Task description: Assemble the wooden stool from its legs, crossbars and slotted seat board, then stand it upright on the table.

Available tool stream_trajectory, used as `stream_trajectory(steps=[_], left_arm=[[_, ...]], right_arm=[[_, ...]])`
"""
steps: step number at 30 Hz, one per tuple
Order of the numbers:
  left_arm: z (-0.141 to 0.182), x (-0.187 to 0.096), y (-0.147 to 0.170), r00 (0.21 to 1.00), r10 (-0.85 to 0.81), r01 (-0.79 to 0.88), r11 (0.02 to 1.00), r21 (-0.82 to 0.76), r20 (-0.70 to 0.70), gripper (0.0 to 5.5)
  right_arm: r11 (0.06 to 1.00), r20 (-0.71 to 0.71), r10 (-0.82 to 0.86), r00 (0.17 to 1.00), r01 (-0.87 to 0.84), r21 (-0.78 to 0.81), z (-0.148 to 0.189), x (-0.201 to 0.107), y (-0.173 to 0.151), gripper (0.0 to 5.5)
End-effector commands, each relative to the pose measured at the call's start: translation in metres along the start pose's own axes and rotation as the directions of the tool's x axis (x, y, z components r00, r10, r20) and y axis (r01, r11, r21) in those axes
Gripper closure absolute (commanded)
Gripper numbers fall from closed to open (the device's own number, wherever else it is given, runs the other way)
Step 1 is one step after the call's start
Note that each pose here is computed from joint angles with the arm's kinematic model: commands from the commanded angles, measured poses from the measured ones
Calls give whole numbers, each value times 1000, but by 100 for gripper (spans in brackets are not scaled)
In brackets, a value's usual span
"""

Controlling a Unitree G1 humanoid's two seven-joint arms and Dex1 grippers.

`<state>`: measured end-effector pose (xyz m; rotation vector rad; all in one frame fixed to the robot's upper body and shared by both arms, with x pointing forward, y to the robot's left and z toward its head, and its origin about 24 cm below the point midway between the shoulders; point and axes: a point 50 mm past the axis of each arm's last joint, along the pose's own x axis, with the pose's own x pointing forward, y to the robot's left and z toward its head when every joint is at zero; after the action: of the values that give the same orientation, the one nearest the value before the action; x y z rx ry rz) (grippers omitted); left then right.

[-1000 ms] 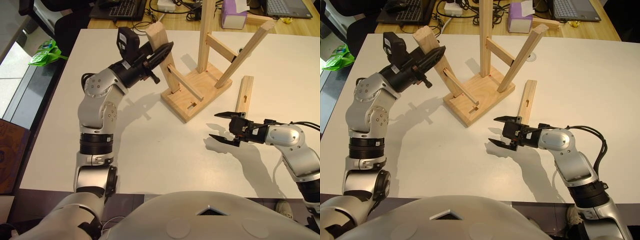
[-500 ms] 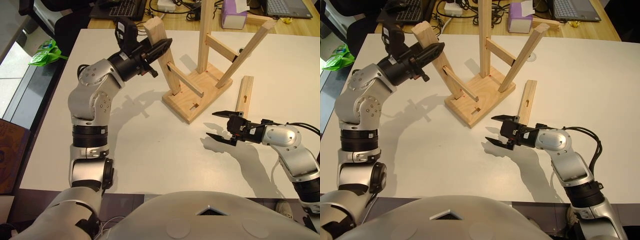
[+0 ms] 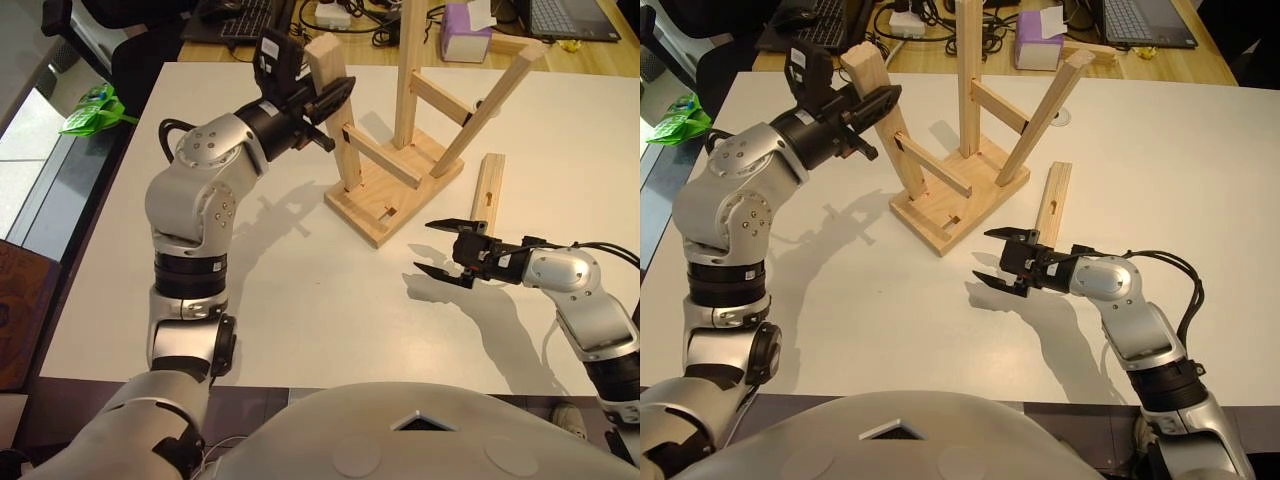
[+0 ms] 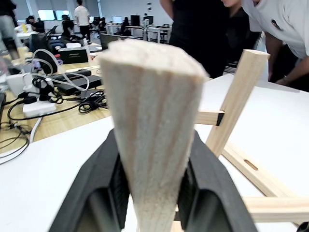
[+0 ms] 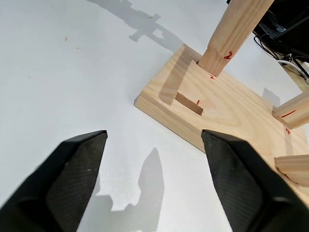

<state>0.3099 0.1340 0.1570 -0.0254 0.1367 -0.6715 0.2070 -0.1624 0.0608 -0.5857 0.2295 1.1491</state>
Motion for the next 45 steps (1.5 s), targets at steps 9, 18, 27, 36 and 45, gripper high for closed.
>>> stream_trajectory(steps=[9, 18, 27, 36, 45], left_arm=[[-31, -5, 1, 989, 23, -21, 1000, 12, -146, 448], [-21, -1, -8, 999, 27, -28, 999, -38, -41, 448], [2, 3, -8, 999, 25, -23, 999, -36, 43, 448], [14, 3, -5, 992, 58, -50, 996, -73, 109, 316], [35, -4, -8, 978, 62, -66, 998, 16, 201, 237]], right_arm=[[1000, 10, -10, 1000, 10, -19, 1, 3, 1, 189], [999, -6, -3, 1000, 2, -32, -2, 5, 0, 189], [999, -23, 4, 1000, -5, -38, -6, 5, 5, 189], [999, -32, 28, 999, -29, -28, -11, 11, 16, 189], [999, -38, 28, 999, -30, -38, -12, 11, 13, 189]])
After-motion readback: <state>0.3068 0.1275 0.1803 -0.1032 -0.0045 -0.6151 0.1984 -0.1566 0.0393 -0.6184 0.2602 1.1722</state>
